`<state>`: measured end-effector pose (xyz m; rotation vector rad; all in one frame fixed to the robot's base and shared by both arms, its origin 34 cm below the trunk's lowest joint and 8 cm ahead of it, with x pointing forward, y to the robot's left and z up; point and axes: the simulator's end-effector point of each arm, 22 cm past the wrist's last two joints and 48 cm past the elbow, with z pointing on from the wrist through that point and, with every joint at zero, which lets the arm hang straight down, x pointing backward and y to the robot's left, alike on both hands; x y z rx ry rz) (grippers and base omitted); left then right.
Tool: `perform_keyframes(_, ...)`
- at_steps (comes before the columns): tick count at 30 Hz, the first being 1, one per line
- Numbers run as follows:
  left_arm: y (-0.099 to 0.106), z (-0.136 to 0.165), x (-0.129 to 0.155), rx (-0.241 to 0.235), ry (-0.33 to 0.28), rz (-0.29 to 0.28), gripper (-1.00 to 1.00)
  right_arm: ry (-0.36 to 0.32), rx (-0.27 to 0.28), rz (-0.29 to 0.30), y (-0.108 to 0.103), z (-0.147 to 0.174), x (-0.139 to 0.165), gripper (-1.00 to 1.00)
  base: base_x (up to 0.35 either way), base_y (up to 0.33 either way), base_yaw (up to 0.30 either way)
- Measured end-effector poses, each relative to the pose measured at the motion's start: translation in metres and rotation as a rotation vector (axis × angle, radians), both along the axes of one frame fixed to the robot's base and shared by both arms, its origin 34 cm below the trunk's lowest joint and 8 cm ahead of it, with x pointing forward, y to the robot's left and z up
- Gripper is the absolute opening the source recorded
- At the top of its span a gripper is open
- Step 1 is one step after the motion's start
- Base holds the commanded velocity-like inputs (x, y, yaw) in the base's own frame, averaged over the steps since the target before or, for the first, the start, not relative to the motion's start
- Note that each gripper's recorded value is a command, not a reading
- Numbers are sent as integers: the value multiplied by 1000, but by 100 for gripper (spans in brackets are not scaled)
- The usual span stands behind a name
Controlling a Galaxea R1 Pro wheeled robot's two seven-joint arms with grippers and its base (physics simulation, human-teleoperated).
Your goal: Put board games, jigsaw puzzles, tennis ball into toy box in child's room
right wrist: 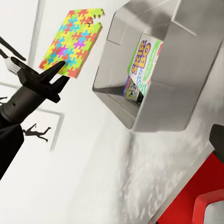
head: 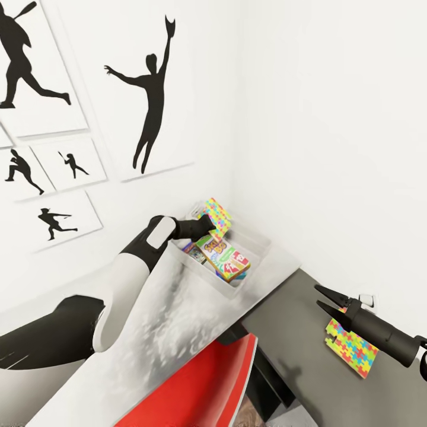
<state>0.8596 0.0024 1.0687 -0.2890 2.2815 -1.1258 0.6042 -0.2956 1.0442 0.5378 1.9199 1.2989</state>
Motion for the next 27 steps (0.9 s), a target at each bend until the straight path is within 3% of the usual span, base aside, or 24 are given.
perform_keyframes(26, 2, -31, 6, 8, 31, 14, -100, 42, 0, -1, 0, -21, 1, 100, 0, 0, 0)
perform_keyframes(27, 2, -31, 6, 8, 31, 14, 100, 42, 0, -1, 0, -21, 1, 100, 0, 0, 0)
